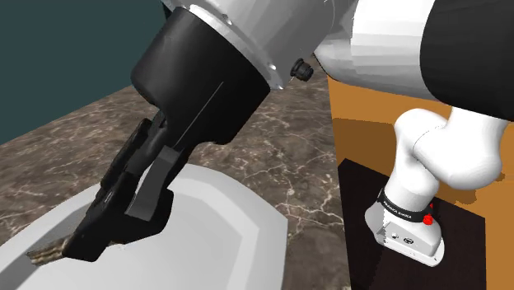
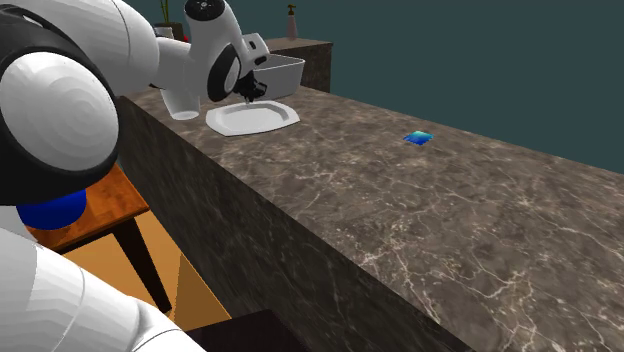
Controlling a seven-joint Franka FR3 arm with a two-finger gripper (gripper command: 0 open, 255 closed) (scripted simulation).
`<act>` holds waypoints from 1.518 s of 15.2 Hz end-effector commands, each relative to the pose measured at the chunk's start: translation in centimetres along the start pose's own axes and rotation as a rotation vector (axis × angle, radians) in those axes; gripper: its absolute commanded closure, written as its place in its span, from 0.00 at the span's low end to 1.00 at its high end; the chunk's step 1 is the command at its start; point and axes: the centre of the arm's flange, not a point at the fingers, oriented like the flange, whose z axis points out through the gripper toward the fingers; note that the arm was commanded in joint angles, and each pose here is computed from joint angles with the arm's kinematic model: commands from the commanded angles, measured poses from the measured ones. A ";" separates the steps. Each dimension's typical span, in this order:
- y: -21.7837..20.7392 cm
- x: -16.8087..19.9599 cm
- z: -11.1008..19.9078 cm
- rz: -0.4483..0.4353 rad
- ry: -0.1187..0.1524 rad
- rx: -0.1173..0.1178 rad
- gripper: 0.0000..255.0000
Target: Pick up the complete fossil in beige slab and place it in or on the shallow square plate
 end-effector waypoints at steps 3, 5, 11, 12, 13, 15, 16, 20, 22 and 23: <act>0.4 -1.4 1.5 0.000 0.000 0.000 1.00; 0.6 -2.2 2.2 0.000 0.000 0.000 1.00; 0.8 -2.9 2.9 0.000 0.000 0.000 1.00; 0.8 -2.9 2.9 0.000 0.000 0.000 1.00; 0.8 -2.9 2.9 0.000 0.000 0.000 1.00; 0.8 -2.9 2.9 0.000 0.000 0.000 0.00; 0.8 -2.9 2.9 0.000 0.000 0.000 0.00; 0.8 -2.9 2.9 0.000 0.000 0.000 0.00; 0.8 -2.9 0.2 0.000 0.000 0.000 0.00; 0.8 -2.9 -1.1 0.000 0.000 0.000 0.00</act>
